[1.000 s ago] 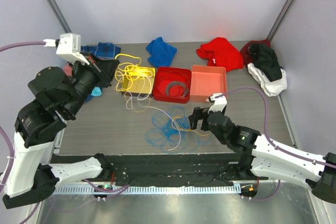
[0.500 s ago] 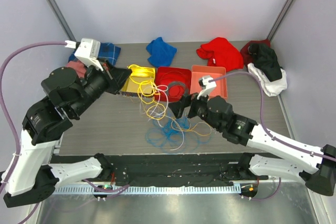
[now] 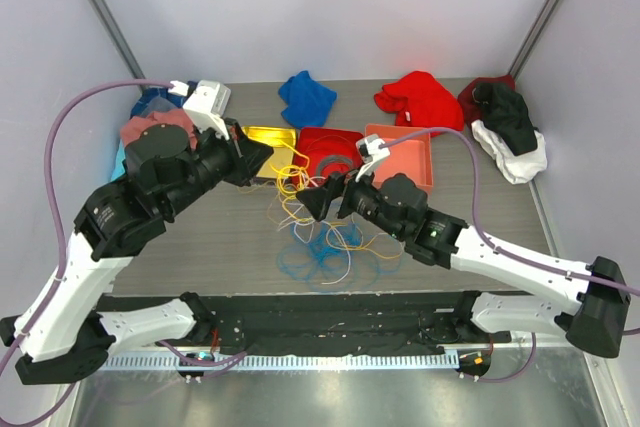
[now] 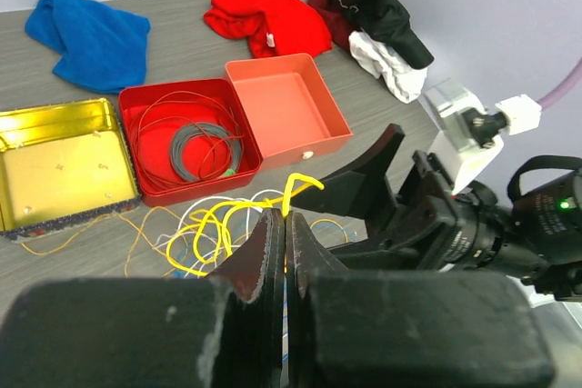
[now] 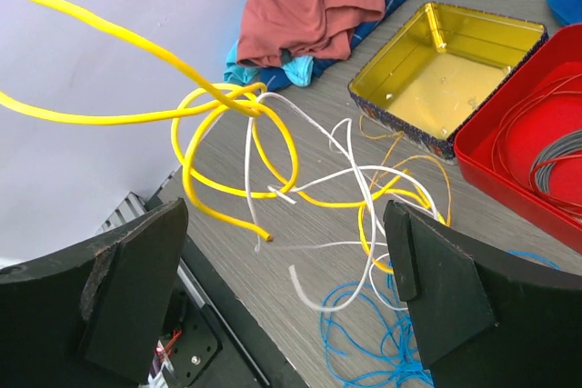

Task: Untangle the cables

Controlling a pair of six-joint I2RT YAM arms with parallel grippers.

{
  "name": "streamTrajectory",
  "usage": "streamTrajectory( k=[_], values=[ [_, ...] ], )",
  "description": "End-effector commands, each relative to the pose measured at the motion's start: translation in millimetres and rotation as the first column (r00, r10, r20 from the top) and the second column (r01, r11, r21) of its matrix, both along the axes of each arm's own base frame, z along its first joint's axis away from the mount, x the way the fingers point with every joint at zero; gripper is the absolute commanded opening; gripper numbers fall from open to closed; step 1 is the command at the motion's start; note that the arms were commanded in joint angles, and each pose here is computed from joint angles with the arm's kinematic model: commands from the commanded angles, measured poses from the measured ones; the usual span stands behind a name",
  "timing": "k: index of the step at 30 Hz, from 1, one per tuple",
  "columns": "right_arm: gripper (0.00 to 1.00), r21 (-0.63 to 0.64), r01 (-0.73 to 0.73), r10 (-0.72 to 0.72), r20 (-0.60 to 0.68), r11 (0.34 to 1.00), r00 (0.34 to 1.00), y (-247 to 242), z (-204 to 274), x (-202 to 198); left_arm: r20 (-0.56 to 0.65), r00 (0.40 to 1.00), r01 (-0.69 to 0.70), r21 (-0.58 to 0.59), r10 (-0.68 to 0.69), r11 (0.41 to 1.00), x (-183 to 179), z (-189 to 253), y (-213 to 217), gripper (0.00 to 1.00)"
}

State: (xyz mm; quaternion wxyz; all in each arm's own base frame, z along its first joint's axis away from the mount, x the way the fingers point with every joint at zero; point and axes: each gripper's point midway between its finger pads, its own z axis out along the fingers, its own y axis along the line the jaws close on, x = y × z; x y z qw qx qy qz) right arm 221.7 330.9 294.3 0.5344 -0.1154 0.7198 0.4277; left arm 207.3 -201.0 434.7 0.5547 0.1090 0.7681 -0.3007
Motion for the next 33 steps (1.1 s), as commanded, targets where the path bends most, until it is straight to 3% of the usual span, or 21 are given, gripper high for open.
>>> streamTrajectory(
  k=[1,4,6,7,8,11,14,21,29,33],
  values=[
    [0.98,0.075,-0.007,0.003,0.056,0.997,0.998,7.0,24.7,2.3,0.038,0.999,0.02,-0.059,-0.018,0.998,-2.2,16.4,-2.6,0.02],
    [0.91,0.057,0.022,-0.025,0.055,0.998,0.998,8.9,19.6,9.9,0.037,0.999,0.03,-0.068,-0.028,0.997,-3.6,16.1,-4.4,0.02],
    [0.78,0.057,0.037,-0.041,0.06,0.998,0.997,9.9,18.3,13.9,0.037,0.999,0.033,-0.07,-0.03,0.997,-4.4,16.1,-4.4,0.02],
    [0.68,0.05,0.045,-0.048,0.056,0.998,0.997,10.1,14.7,15.6,0.041,0.999,0.032,-0.072,-0.029,0.997,-5.0,17.5,-3.3,0.02],
    [0.47,0.046,0.053,-0.055,0.048,0.998,0.997,9.7,12.1,16.8,0.043,0.999,0.031,-0.074,-0.027,0.997,-5.3,18.6,-2.6,0.02],
    [0.15,0.018,0.089,-0.09,0.032,0.996,0.995,3.6,3.1,19.8,0.059,0.998,0.017,-0.084,-0.012,0.996,-7.2,23.8,3.6,0.02],
    [0.03,-0.003,0.133,-0.133,0.025,0.991,0.991,-11.5,-1.1,19.9,0.075,0.997,-0.027,-0.085,0.033,0.996,-4.7,28.2,13.1,0.01],
    [0.01,-0.109,0.264,-0.264,0.015,0.958,0.964,-69.6,-25.4,11.9,0.112,0.968,-0.221,-0.049,0.225,0.974,3.3,39.8,57.4,0.0],
    [0.01,-0.26,0.5,-0.523,-0.027,0.826,0.852,-161.0,-71.6,0.6,0.149,0.899,-0.41,-0.05,0.413,0.911,4.0,53.9,105.5,0.0],
    [0.01,-0.281,0.505,-0.538,-0.052,0.816,0.841,-173.3,-85.1,-7.2,0.157,0.886,-0.433,-0.057,0.436,0.9,3.7,55.4,111.8,0.0]
  ],
)
